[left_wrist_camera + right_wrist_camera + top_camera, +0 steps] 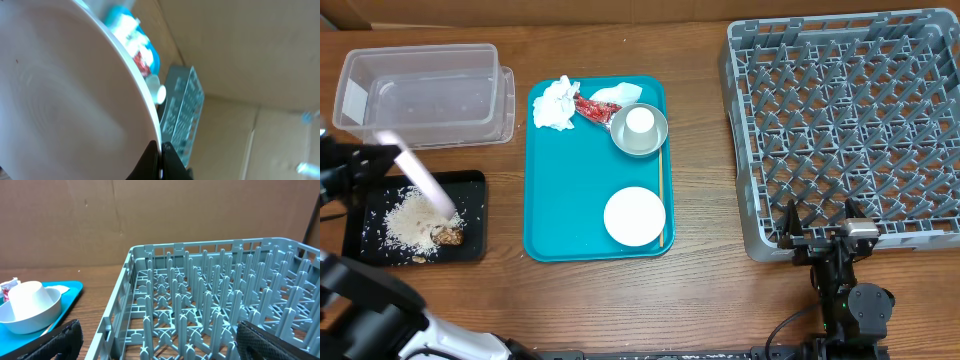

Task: Sort waste into correct bins and load items into the dishwasher
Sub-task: 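Tilt the white plate with the left gripper to pour rice onto the black tray, then carry the emptied white plate back and set it on the teal tray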

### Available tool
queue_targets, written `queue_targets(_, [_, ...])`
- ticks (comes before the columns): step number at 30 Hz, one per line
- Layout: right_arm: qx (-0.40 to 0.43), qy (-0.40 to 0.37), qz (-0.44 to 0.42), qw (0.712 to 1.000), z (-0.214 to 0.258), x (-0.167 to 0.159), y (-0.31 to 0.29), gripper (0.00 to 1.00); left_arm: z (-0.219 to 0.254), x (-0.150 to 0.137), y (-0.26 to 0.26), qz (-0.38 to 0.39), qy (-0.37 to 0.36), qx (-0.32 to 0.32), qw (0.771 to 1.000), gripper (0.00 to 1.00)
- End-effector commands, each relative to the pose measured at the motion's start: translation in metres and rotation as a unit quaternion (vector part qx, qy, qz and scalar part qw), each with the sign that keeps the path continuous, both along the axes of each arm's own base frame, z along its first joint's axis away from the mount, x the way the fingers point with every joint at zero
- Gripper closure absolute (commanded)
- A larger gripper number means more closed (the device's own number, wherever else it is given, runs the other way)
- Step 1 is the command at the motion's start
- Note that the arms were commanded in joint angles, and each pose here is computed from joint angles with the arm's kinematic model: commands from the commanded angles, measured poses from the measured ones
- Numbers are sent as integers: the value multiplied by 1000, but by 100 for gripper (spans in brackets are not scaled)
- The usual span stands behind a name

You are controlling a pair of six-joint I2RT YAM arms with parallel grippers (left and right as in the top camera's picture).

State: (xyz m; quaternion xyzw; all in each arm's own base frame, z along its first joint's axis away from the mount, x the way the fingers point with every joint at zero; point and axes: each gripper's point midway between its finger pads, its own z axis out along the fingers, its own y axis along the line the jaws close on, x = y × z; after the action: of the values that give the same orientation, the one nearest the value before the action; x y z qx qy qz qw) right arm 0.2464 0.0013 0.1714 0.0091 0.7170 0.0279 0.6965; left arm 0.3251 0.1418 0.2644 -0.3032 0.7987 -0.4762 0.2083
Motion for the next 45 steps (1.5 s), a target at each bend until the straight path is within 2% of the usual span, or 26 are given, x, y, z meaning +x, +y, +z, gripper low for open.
queue_targets(1, [-2,-3,-1,1000,-1,0,-1,0,28,0,-40,-56,-35,57,996,96])
queue_targets(6, [-2,-3,-1,1000,-1,0,-1,0,21,3,-103,-148,1,93,985,96])
queue_targets(12, [-2,-3,-1,1000,-1,0,-1,0,-12,9,-170,-241,73,182,951,96])
queue_targets(15, [-2,-3,-1,1000,-1,0,-1,0,-28,15,-194,-254,101,251,929,96])
queue_targets(18, [-2,-3,-1,1000,-1,0,-1,0,-41,21,-209,-236,130,334,903,96])
queue_targets(22, [-2,-4,-1,1000,-1,0,-1,0,-49,30,-237,-232,119,400,879,96])
queue_targets(26, [-2,-4,-1,1000,-1,0,-1,0,-57,31,-268,-257,100,417,866,96])
queue_targets(33, [-2,-4,-1,1000,-1,0,-1,0,-95,46,-272,-240,144,448,849,96])
queue_targets(45, [-2,-4,-1,1000,-1,0,-1,0,-185,51,-292,-280,245,404,836,96])
